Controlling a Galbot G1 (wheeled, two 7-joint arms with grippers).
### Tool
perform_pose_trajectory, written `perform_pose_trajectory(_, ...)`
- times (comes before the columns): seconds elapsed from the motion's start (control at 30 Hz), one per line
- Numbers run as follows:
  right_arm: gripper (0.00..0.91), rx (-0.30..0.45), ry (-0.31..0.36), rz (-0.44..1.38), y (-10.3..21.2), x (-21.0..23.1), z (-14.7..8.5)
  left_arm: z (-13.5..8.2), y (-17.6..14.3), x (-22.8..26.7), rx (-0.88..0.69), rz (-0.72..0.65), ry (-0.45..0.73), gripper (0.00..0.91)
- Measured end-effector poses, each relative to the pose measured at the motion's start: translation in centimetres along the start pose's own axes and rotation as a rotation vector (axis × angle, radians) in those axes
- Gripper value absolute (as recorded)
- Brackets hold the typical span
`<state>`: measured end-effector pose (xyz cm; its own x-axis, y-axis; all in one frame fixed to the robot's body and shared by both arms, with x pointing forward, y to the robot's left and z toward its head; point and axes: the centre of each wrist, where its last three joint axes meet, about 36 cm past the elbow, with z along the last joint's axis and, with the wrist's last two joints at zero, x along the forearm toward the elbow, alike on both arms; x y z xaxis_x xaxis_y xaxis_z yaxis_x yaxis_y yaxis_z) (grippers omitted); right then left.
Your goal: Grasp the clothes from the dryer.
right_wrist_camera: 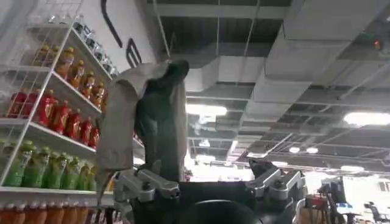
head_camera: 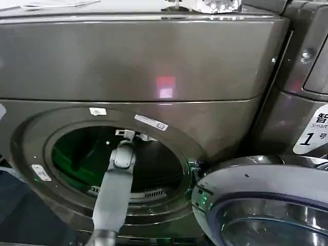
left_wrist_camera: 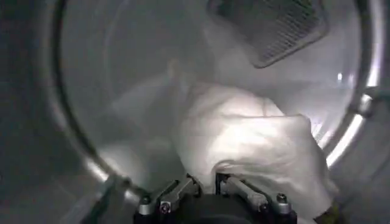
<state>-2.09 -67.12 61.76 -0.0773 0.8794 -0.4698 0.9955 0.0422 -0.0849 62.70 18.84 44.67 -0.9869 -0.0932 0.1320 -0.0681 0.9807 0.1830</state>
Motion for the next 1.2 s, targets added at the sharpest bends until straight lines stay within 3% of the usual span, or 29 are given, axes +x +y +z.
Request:
perform_pose_trajectory(0.47, 0.907, -0.068, -0.001, -0.002, 0.2, 0.2, -0.2, 0.1, -0.1, 1.2, 0.079, -0.018, 0.037, 0.0)
perform_pose_trajectory(1.2, 0.907, -0.055, 0.01, 0.003, 0.4, 0.5, -1.5, 0.1, 0.0, 1.7, 0.094, 0.007, 0.041, 0.0)
